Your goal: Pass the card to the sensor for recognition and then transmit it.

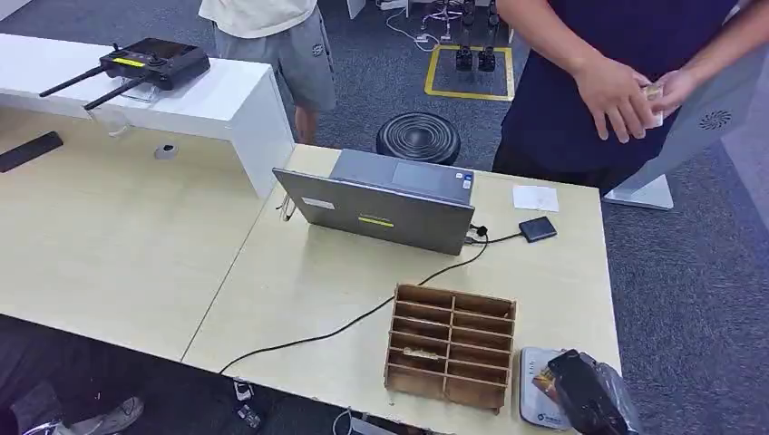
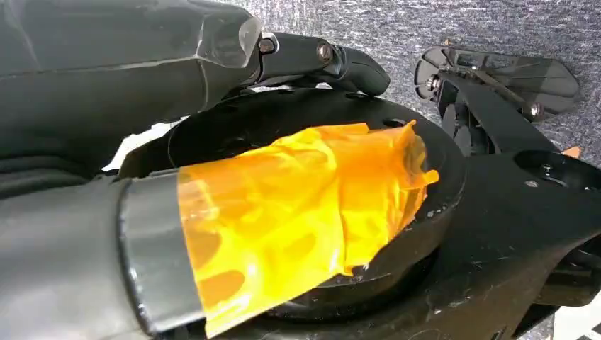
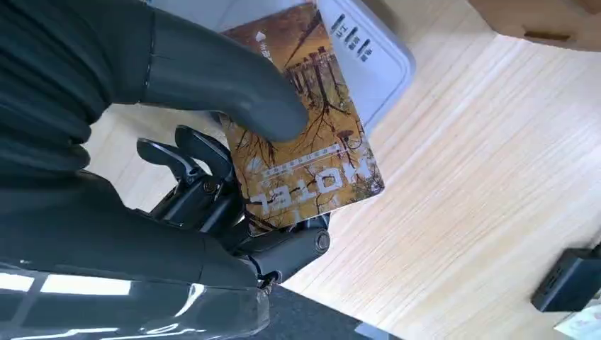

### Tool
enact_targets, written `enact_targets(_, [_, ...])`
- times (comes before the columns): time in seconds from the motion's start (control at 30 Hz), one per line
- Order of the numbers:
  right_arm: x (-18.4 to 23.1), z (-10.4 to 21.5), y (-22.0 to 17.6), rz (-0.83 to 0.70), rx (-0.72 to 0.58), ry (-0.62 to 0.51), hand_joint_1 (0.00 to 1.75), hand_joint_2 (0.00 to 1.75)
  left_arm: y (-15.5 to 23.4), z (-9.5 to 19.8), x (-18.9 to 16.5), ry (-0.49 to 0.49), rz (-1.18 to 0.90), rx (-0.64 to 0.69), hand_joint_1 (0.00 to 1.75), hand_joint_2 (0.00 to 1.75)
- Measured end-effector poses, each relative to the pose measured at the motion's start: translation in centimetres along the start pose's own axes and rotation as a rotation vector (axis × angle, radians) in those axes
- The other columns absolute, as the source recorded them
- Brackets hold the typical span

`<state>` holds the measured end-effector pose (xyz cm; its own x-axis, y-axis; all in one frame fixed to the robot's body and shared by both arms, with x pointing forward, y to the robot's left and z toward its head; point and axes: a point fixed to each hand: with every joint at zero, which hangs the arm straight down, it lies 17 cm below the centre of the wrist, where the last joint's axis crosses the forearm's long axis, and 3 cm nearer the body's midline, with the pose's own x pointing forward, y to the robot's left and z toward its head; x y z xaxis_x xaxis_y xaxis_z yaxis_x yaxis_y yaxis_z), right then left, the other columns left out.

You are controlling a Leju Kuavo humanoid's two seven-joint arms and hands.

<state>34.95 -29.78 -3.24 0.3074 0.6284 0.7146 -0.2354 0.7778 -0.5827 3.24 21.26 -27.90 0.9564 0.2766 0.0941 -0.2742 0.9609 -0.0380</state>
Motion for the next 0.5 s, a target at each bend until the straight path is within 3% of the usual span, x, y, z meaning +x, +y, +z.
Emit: enact_targets(0.5, [6.3, 0.9, -5.9, -0.052, -0.141, -0.196, 1.75, 1.75, -0.2, 0.0, 0.3, -0.023, 0.004, 0.003, 0.00, 0.00])
